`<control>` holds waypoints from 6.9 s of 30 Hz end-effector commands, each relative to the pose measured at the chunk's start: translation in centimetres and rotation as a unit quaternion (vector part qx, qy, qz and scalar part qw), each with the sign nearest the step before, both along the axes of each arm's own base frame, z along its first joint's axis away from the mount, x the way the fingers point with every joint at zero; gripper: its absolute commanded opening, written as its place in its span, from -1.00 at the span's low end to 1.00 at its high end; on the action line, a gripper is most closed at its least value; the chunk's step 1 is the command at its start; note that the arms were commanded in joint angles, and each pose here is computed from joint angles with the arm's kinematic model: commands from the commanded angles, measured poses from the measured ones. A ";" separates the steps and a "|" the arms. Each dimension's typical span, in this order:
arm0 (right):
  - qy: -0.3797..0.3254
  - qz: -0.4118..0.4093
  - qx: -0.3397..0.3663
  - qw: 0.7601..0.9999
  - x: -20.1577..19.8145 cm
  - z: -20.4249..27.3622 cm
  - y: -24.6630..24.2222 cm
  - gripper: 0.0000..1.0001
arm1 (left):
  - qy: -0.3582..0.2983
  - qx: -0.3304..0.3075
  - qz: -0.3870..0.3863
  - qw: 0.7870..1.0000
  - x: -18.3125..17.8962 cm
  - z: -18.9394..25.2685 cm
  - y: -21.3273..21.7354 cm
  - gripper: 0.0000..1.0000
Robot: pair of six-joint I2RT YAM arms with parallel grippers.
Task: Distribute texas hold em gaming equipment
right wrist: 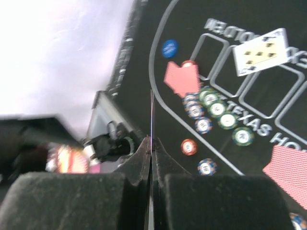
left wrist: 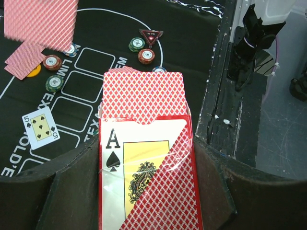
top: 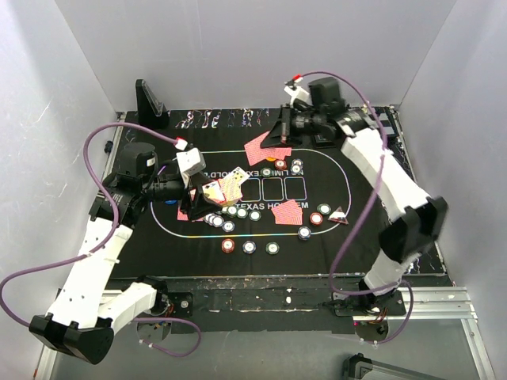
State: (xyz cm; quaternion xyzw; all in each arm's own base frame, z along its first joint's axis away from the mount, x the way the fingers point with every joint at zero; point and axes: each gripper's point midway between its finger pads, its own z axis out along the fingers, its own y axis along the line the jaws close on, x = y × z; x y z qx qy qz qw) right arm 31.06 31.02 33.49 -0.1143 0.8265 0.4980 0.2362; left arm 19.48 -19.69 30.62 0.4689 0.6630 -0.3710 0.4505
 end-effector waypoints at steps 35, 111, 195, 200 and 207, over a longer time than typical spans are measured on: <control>-0.337 -0.087 -0.643 0.683 12.6 -25.6 6.3 -0.97 | -0.012 -0.015 -0.018 1.000 -3.4 2.6 0.5 -1.00; -0.107 -0.015 -0.443 0.890 7.4 -29.6 9.0 0.57 | -0.036 -0.018 0.005 0.999 -1.5 3.2 0.5 -1.00; 0.108 0.104 0.107 0.983 -10.5 -1.6 5.3 -0.21 | -0.042 -0.030 0.000 0.999 0.6 3.7 -0.4 -1.00; 0.103 0.098 0.099 0.985 -10.3 -1.6 4.7 -0.24 | -0.044 -0.032 -0.001 0.999 0.5 3.9 -0.4 -1.00; 0.089 0.082 0.087 0.989 -9.7 -1.3 3.2 -0.33 | -0.047 -0.032 0.002 0.998 0.3 3.9 -0.3 -1.00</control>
